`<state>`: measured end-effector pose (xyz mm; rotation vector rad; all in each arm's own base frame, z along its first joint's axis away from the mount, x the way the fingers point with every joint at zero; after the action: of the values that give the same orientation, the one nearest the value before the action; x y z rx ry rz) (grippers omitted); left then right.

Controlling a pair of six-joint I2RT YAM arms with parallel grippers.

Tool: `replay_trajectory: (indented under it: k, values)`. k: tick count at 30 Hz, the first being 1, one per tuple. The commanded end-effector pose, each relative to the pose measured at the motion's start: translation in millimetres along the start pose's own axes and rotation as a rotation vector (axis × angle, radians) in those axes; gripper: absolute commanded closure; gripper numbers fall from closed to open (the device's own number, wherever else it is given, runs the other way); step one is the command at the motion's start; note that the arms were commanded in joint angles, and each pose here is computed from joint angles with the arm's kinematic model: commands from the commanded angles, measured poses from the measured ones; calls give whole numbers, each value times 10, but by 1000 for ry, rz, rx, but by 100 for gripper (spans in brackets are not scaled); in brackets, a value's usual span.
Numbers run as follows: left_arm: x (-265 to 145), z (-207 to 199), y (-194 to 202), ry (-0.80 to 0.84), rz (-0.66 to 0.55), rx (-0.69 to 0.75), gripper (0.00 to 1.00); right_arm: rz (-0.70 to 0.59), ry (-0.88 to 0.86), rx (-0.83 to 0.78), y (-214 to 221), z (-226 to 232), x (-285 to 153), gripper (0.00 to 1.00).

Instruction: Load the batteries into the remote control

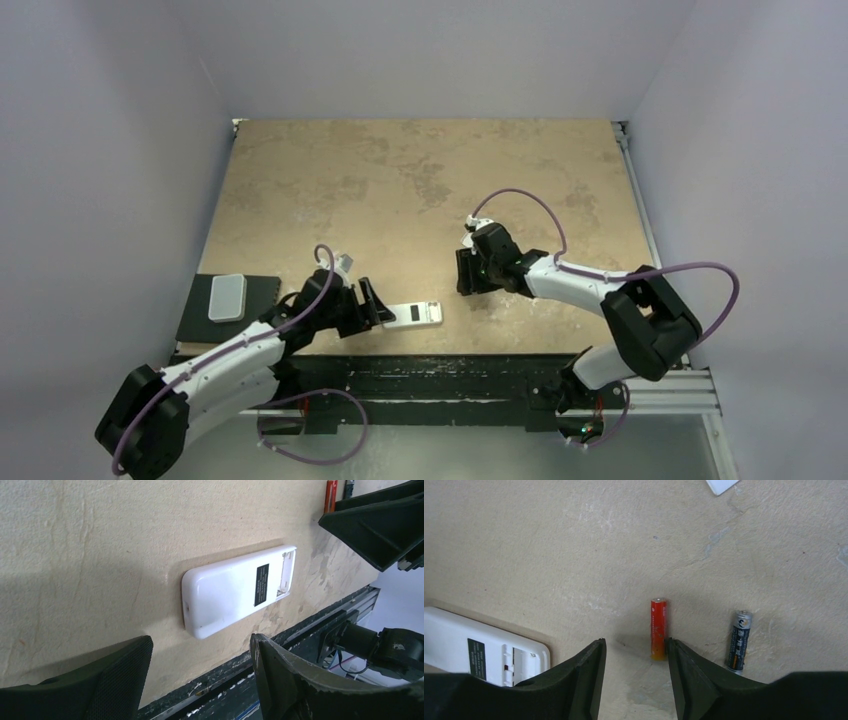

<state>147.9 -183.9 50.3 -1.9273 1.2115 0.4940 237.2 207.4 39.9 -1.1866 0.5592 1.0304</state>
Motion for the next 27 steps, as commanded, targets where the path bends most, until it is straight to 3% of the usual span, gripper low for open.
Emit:
replay_trajectory:
  k: [1, 27]
  values:
    - [-80, 31, -21, -49, 14, 34, 28, 38, -24, 6, 118, 74, 38, 44]
    - [-198, -38, -143, -59, -25, 73, 27, 33, -70, -17, 95, 467, 105, 45]
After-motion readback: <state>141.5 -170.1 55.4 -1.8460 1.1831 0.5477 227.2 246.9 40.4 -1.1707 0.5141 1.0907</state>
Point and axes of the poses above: each gripper's point midway between its finger pads, its own x axis out along the fingers, its own z axis along the line the jaws close on, y = z × x, the point moved 2 cm from there along -x, back along the fingers, and after that the axes turned 9 degrees about x, right-handed, at the moved point
